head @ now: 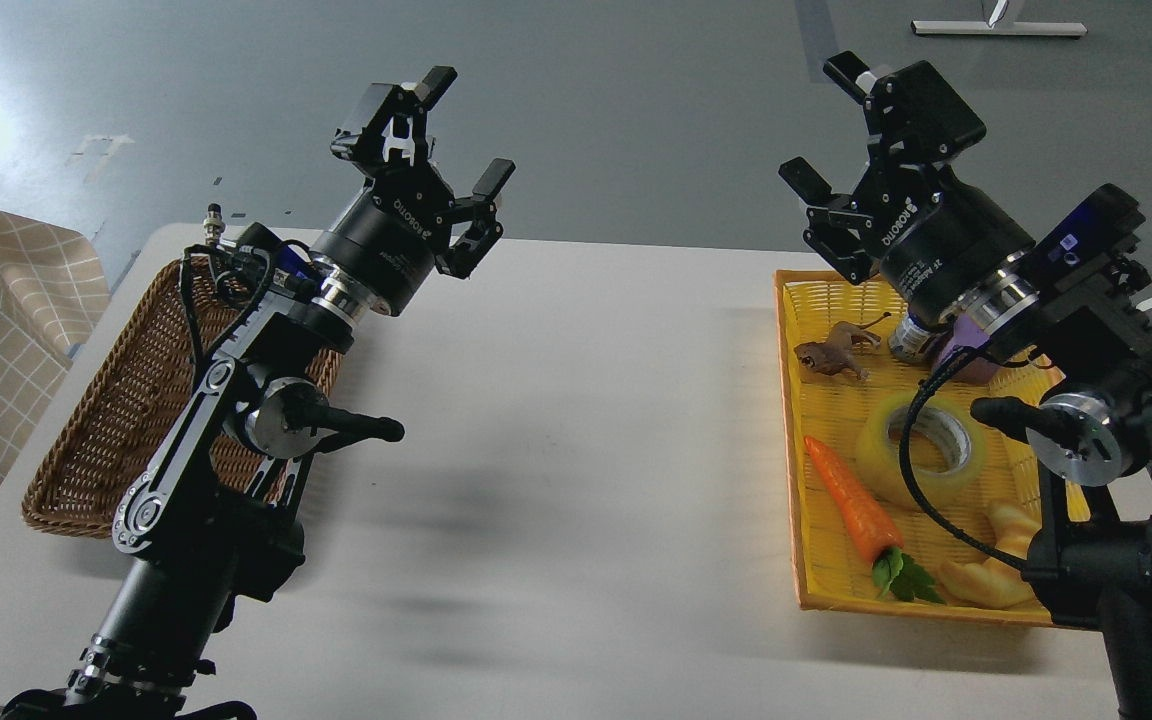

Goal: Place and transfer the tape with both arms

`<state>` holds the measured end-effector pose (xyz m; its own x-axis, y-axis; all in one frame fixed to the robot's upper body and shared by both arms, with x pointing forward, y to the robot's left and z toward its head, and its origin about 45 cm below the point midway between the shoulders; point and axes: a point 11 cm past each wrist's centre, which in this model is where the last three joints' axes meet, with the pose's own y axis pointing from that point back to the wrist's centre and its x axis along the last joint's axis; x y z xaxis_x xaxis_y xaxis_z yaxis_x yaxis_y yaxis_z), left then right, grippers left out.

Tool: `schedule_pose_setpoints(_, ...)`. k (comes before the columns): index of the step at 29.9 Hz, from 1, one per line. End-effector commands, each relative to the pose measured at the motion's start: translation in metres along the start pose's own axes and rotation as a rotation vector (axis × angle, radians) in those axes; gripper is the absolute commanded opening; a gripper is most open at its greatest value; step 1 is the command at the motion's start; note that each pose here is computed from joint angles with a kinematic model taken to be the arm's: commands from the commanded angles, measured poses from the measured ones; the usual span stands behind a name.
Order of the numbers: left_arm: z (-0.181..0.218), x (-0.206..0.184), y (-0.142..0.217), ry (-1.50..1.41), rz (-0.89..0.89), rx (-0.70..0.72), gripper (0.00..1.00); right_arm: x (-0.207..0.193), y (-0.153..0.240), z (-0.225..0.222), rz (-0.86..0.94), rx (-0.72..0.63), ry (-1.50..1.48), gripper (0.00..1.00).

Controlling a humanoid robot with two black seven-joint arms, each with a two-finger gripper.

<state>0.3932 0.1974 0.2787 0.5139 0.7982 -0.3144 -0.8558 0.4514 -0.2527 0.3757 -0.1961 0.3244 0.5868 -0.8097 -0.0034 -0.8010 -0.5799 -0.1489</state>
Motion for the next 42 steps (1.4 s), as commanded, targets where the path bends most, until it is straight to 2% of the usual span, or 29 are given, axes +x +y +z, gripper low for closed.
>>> schedule_pose_setpoints(1, -0.001, 0.001, 0.000, 0.001, 0.004, 0.002, 0.98, 0.006, 0.001, -0.004, 0.005, -0.011, 0.037, 1.00)
schedule_pose_setpoints(10, 0.001, 0.000, -0.002, -0.002, 0.000, -0.003, 0.98, 0.020, 0.009, -0.003, 0.038, -0.078, 0.173, 1.00)
schedule_pose_setpoints(21, 0.001, 0.000, -0.001, -0.001, 0.000, -0.001, 0.98, 0.058, 0.031, -0.016, 0.086, -0.179, 0.392, 1.00)
schedule_pose_setpoints(27, 0.000, 0.000, 0.000, 0.001, -0.002, -0.001, 0.98, 0.039, 0.021, -0.022, 0.067, -0.113, 0.349, 1.00)
schedule_pose_setpoints(33, 0.001, -0.001, -0.002, 0.000, -0.006, -0.003, 0.98, 0.028, 0.017, -0.013, 0.033, -0.134, 0.353, 1.00)
schedule_pose_setpoints(35, 0.001, -0.001, -0.001, 0.000, -0.005, -0.002, 0.98, 0.033, 0.020, -0.013, 0.034, -0.159, 0.398, 1.00)
schedule_pose_setpoints(39, 0.001, 0.000, -0.001, 0.001, -0.002, -0.002, 0.98, 0.063, 0.041, -0.018, 0.042, -0.307, 0.652, 1.00)
schedule_pose_setpoints(42, 0.000, 0.001, 0.000, 0.003, 0.000, 0.000, 0.98, 0.068, 0.048, -0.023, 0.036, -0.339, 0.725, 1.00)
